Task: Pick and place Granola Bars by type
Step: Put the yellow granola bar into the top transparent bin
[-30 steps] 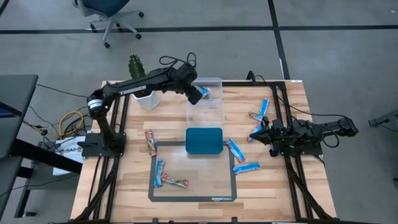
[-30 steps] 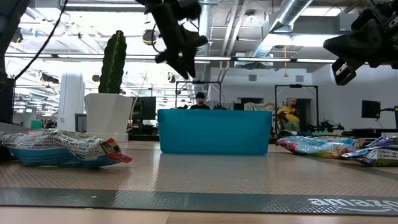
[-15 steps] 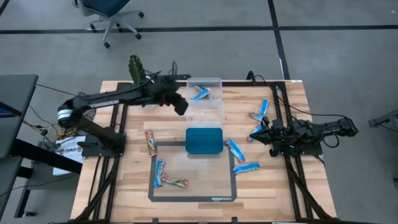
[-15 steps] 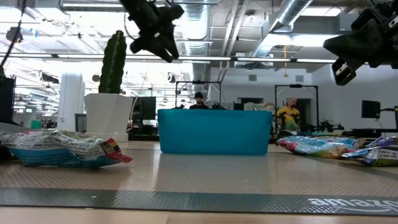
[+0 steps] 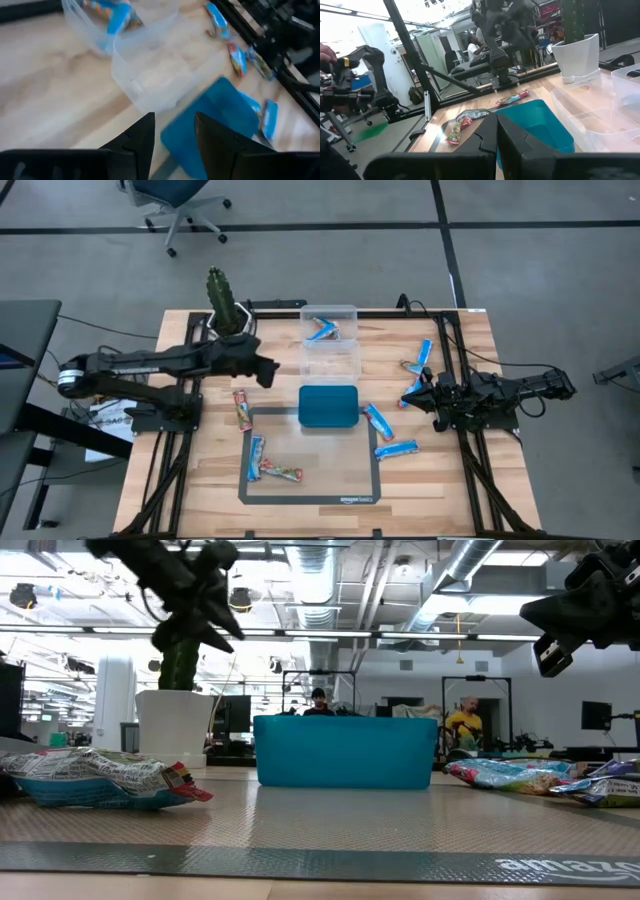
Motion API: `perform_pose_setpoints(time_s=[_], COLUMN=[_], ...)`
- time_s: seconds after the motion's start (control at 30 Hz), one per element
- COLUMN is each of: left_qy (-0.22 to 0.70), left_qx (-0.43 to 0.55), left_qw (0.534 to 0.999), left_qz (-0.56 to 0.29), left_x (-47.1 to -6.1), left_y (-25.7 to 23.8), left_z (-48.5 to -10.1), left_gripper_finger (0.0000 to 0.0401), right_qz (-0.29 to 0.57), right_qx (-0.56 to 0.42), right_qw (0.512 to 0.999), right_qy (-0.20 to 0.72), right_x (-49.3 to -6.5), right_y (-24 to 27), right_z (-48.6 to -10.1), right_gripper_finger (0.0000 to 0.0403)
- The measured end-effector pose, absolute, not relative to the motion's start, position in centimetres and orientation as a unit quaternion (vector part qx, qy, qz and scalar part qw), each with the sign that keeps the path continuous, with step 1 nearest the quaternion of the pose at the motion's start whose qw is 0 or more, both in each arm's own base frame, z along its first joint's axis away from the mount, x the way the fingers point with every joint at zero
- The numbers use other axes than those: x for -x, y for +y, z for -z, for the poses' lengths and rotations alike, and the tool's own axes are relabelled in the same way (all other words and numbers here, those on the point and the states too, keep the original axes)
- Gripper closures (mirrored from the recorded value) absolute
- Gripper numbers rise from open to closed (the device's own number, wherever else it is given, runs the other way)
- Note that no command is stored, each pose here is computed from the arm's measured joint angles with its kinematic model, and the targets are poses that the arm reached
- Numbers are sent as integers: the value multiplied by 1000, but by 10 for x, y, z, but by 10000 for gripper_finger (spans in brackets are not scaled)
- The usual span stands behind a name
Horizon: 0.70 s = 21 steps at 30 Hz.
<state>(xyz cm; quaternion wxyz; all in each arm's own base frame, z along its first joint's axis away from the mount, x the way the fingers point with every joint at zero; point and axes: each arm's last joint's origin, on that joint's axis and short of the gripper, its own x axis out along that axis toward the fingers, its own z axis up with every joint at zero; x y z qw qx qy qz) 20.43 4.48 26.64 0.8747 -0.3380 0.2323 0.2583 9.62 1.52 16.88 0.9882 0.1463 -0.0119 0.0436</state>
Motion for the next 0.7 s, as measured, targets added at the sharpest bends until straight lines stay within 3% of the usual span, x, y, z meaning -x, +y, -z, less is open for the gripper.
perform_pose_setpoints(time_s=[0.33,0.7], left_qy=[232,208], left_qx=[345,350], left_qw=[892,912], left_qz=[-179,-59], left_x=[-172,-163], left_y=[22,0], left_z=[-252,-226], left_gripper_finger=[272,272], right_qz=[-43,-43], right_qx=[-146,-146], right_qw=[988,988], right_qy=[-12,-12], right_x=[-96,-96], right_y=[15,15], right_z=[-169,-169], right_gripper_finger=[403,403])
